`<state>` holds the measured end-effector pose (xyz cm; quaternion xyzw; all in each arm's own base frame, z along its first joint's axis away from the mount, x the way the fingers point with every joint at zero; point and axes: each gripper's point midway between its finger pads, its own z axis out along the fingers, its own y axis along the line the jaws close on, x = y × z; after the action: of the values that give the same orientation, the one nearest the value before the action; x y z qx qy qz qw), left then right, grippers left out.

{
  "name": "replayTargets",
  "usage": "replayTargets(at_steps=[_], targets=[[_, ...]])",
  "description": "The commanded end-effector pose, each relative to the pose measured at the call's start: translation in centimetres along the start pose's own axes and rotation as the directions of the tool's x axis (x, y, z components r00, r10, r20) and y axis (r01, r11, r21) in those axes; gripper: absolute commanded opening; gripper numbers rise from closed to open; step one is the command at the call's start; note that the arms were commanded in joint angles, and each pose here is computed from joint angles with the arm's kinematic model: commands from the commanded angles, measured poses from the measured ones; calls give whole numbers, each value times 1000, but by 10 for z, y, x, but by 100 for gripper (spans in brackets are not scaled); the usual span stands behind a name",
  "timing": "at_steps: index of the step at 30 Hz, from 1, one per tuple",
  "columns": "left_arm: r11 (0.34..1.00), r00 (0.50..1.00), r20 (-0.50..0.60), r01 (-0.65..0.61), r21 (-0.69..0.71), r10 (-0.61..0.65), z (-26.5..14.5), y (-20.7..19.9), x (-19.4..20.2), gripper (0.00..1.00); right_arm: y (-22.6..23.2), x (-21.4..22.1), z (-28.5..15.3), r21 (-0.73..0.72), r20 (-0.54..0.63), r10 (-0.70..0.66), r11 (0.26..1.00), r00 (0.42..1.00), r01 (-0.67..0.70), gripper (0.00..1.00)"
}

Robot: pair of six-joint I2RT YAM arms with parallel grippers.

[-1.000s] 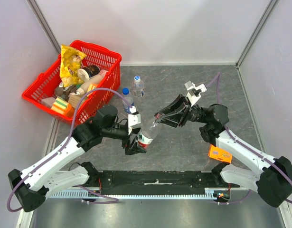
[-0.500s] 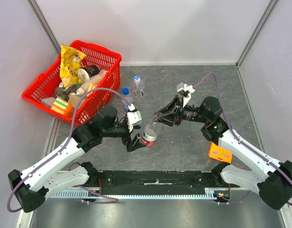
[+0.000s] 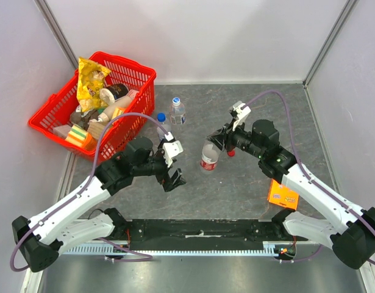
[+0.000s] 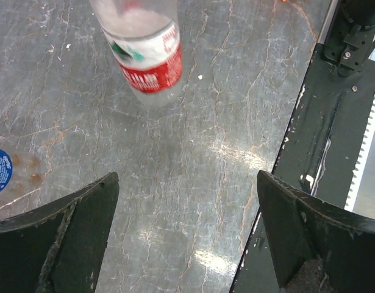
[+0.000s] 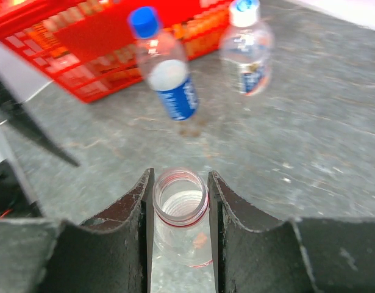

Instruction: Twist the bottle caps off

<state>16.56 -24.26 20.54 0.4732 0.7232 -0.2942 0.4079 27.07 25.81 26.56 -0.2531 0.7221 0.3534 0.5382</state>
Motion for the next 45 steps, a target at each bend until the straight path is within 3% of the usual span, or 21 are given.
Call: replayTargets(at_steps=[1, 12, 35, 45], targets=[[1000, 1000, 12, 16, -19, -16, 3, 4, -5, 99, -41, -34, -11, 259, 98, -65, 965, 993, 38, 0], [999, 1000, -4, 19, -37, -20, 3, 7, -1, 99, -89, -56, -40, 539, 183, -148, 842, 972, 27, 0], [999, 999, -44, 15, -51, -17, 6, 6, 6, 99, -124, -50, 20, 535, 203, -110, 845, 973, -16, 0], [997, 998, -57, 17, -72, -21, 8, 10, 9, 99, -138, -22, 23, 559, 153, -75, 829, 985, -23, 0]])
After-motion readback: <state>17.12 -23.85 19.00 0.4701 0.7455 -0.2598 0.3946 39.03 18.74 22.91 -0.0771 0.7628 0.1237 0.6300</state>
